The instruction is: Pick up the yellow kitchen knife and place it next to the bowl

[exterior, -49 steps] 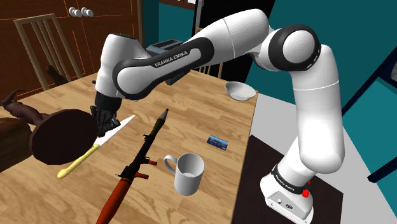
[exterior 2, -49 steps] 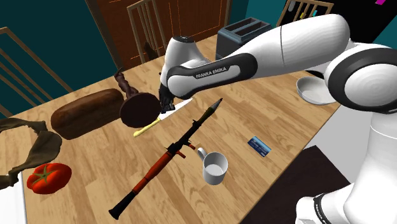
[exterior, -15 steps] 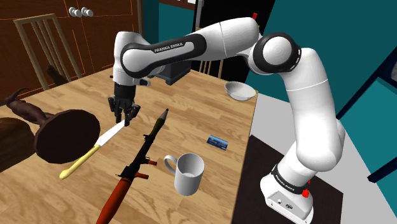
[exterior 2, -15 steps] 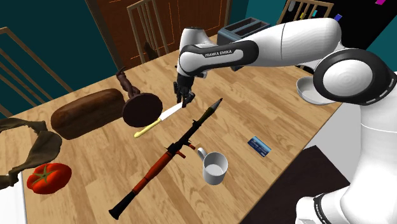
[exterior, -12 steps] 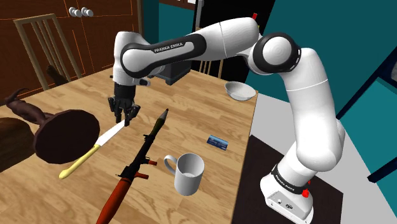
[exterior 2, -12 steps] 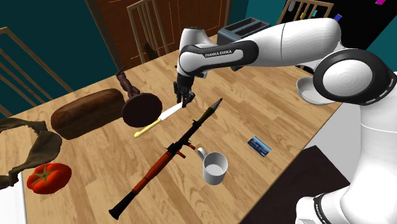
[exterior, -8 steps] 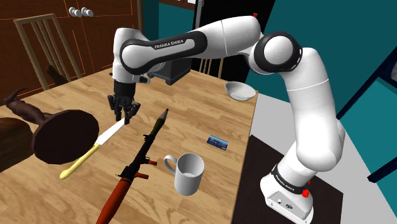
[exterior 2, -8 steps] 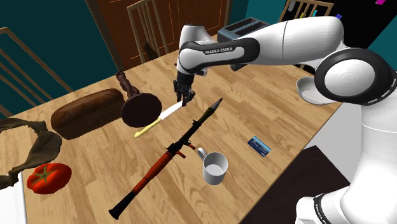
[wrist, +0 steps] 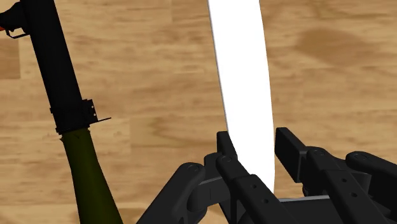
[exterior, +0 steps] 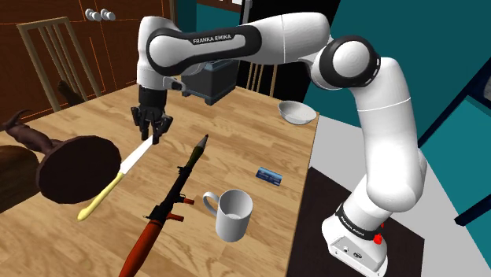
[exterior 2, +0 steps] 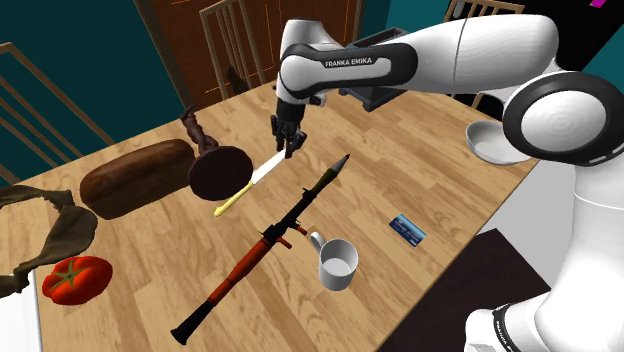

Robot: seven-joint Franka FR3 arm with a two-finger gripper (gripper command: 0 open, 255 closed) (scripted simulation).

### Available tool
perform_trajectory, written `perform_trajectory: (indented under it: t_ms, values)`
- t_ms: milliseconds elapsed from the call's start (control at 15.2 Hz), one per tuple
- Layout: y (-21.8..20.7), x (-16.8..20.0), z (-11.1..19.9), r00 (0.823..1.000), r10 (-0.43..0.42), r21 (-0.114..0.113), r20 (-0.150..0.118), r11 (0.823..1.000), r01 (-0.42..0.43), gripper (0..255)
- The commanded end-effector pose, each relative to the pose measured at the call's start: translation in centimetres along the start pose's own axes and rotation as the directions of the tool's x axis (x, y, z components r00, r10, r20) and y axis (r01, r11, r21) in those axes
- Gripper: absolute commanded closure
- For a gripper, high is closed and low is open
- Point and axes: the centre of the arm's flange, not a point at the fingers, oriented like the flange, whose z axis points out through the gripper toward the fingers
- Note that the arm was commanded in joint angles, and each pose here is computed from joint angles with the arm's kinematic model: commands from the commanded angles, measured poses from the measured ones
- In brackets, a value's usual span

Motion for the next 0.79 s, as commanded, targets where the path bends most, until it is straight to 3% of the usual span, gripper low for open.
perform_trajectory:
  t_ms: [0,726]
  values:
    - [0.0,-0.3,-1.1,1.0,0.0,0.0,0.0,1.0,0.0,255]
    - [0.2,-2.0,-6.6,1.0,0.0,0.0,0.0,1.0,0.0,255]
